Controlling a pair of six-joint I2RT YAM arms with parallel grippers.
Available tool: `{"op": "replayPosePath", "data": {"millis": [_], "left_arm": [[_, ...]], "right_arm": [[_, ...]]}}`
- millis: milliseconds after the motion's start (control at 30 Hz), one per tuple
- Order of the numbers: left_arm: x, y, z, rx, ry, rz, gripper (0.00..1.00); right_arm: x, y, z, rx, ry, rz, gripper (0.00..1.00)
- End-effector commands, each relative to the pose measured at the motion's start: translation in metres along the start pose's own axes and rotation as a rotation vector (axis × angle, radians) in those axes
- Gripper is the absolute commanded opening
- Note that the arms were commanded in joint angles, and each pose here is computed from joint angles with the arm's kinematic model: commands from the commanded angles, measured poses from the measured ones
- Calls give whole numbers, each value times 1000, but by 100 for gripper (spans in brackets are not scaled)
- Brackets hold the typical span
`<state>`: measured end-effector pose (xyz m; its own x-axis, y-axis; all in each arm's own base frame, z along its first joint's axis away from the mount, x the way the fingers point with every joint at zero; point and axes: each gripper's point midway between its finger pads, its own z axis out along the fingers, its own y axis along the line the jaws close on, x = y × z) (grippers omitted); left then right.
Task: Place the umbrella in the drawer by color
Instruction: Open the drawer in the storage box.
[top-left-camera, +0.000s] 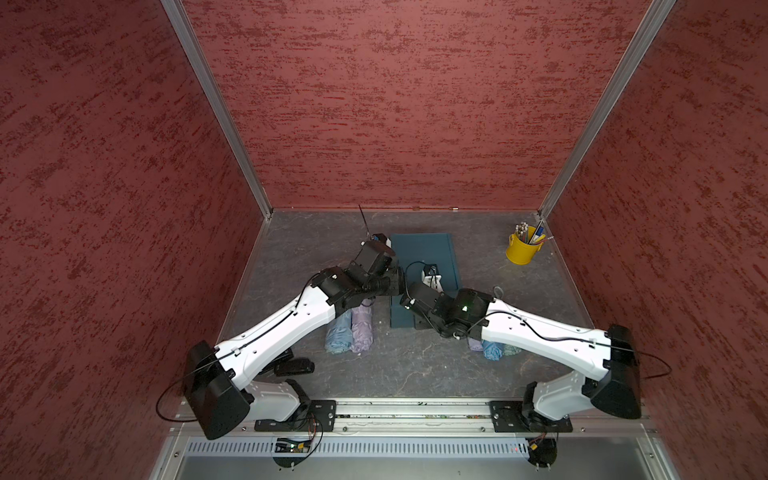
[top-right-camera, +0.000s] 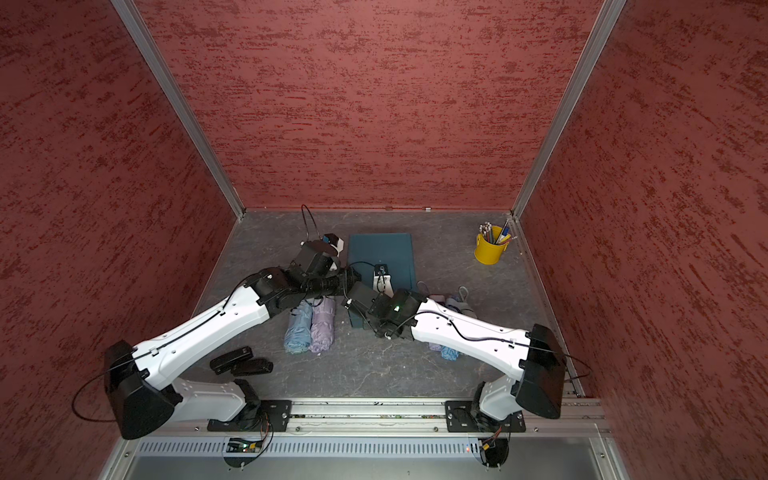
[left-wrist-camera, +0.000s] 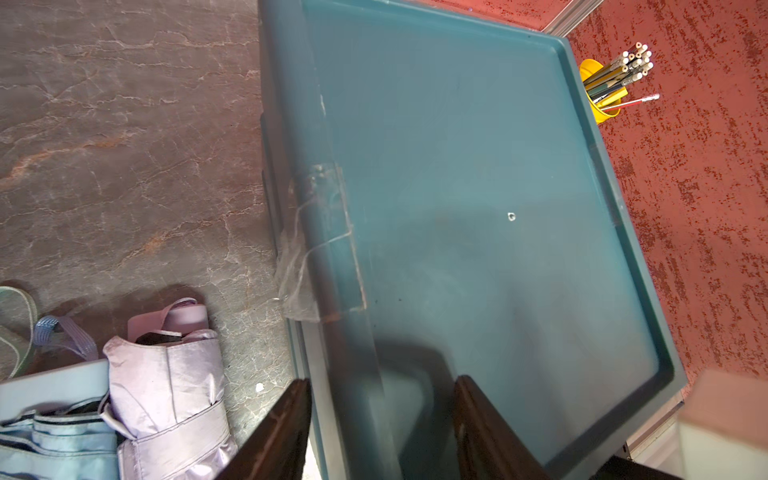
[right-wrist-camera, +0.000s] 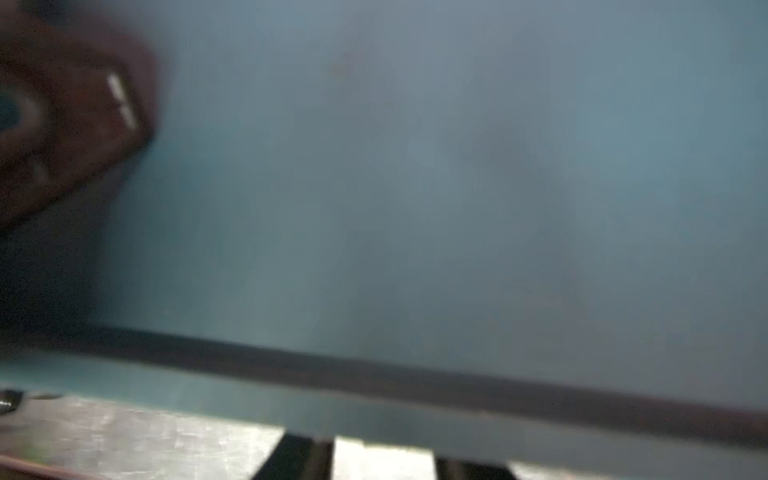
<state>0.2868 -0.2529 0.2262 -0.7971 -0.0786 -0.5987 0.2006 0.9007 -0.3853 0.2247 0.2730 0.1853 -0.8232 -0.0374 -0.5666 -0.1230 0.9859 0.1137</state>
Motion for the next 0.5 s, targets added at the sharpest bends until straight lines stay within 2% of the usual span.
{"op": "replayPosePath", "data": {"millis": [0,100,300,367,467], "left_arm": [[14,20,9,-89,64,12,56],[14,24,11,-109,67,17,53],[16,33,14,-150,68,33,51],[16,35,15,-159,67,37,51],[17,36,17,-163,67,27,50]], "right_arm": [[-11,3,-15,-69,-37,26,44],[-13,-2,-15,-57,-35,29,32],[-18,-2,-15,-34,-30,2,15],[-17,-1,-13,-31,-24,-2,2],[-11,2,-12,-50,-4,1,0]]}}
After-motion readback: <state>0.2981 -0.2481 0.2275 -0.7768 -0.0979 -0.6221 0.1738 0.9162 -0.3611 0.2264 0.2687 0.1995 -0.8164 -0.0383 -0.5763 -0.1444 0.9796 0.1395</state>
